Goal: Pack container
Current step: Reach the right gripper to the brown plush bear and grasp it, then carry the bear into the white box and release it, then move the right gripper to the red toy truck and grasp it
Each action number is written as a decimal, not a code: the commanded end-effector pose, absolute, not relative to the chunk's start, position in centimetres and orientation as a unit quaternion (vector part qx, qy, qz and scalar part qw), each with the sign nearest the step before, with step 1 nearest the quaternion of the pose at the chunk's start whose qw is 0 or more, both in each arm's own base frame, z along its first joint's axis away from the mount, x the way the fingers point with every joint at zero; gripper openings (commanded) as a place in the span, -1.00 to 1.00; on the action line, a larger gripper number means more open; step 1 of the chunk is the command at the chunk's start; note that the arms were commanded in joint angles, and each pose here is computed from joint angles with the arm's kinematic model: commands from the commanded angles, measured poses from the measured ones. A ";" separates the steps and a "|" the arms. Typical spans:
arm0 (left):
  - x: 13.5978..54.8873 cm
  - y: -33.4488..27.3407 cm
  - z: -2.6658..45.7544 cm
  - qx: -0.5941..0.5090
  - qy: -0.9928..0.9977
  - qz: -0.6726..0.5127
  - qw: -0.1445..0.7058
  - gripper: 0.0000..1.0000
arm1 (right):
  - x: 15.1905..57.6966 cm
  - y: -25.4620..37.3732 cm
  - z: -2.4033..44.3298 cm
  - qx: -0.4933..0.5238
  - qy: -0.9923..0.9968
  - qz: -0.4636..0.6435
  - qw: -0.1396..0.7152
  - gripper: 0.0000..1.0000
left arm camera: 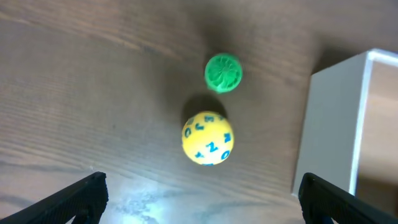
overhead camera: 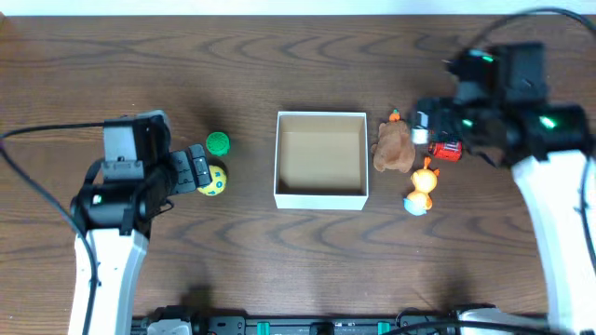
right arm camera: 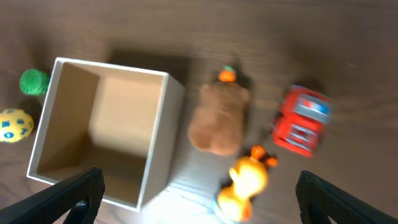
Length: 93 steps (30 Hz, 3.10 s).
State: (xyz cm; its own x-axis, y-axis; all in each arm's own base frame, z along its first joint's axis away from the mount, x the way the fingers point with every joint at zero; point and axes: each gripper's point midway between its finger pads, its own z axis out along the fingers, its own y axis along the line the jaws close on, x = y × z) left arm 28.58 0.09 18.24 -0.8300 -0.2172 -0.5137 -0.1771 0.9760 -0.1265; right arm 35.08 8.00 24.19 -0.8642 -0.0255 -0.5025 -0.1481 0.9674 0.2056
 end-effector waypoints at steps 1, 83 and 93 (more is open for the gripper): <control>28.5 0.5 18.0 -0.101 0.960 -0.026 0.259 0.96 | 35.9 9.7 22.0 -0.072 0.965 0.118 0.225 0.98; 27.1 0.4 17.0 -0.102 0.969 -0.023 0.223 0.96 | 39.7 25.7 18.9 -0.004 0.942 0.164 0.291 0.54; 27.1 0.4 17.0 -0.103 0.969 -0.023 0.223 0.96 | 38.8 7.6 26.4 0.169 0.921 0.068 0.345 0.65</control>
State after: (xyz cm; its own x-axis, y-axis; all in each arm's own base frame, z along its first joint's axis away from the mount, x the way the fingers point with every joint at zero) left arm 26.85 0.12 16.40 -0.8858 -0.2136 -0.4119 -0.1884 0.9768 -0.1016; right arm 38.59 12.41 26.69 -0.7269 0.3067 -0.6144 0.1518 0.9443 0.2919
